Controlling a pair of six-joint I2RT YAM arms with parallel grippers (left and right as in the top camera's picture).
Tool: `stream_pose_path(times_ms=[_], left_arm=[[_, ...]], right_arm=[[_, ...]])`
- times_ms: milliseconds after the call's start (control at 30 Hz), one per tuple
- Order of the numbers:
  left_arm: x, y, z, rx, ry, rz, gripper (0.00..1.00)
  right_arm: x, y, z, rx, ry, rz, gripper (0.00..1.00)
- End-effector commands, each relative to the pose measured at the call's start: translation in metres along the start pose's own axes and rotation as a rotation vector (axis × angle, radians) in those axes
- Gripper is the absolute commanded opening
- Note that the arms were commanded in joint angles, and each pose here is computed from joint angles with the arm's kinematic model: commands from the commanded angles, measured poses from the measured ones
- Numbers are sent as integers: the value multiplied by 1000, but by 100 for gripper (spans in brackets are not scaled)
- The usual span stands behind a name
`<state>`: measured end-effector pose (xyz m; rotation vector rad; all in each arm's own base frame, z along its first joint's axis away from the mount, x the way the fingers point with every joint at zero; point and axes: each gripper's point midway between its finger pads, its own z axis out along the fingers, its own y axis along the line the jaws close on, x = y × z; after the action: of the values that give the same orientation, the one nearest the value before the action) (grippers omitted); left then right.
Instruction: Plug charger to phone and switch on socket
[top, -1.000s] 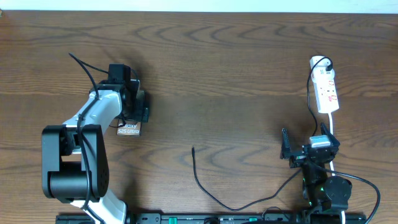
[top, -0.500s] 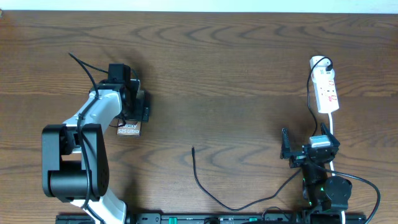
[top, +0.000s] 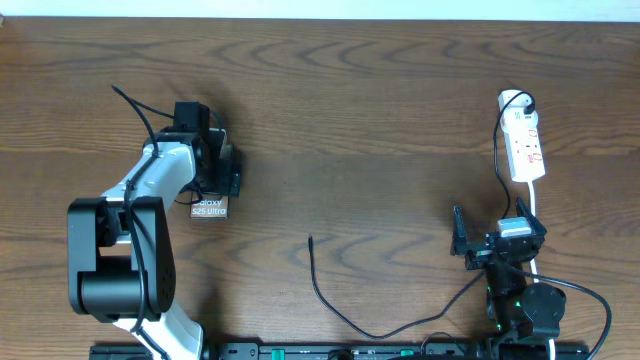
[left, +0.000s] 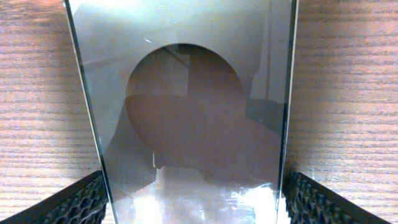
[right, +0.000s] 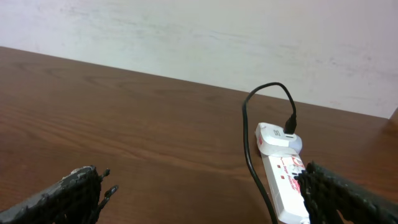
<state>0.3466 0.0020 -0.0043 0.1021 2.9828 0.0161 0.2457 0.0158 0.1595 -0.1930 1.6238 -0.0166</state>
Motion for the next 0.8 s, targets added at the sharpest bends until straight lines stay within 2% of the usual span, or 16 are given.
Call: stream_pose_path(times_ms=[0,767], left_arm=[[32,3,32,-21,133,20,89],[31,4,34,-26,128,28,89]], right_arm=[[1,1,0,-4,1,11,99],[1,1,0,-4,1,11,99]])
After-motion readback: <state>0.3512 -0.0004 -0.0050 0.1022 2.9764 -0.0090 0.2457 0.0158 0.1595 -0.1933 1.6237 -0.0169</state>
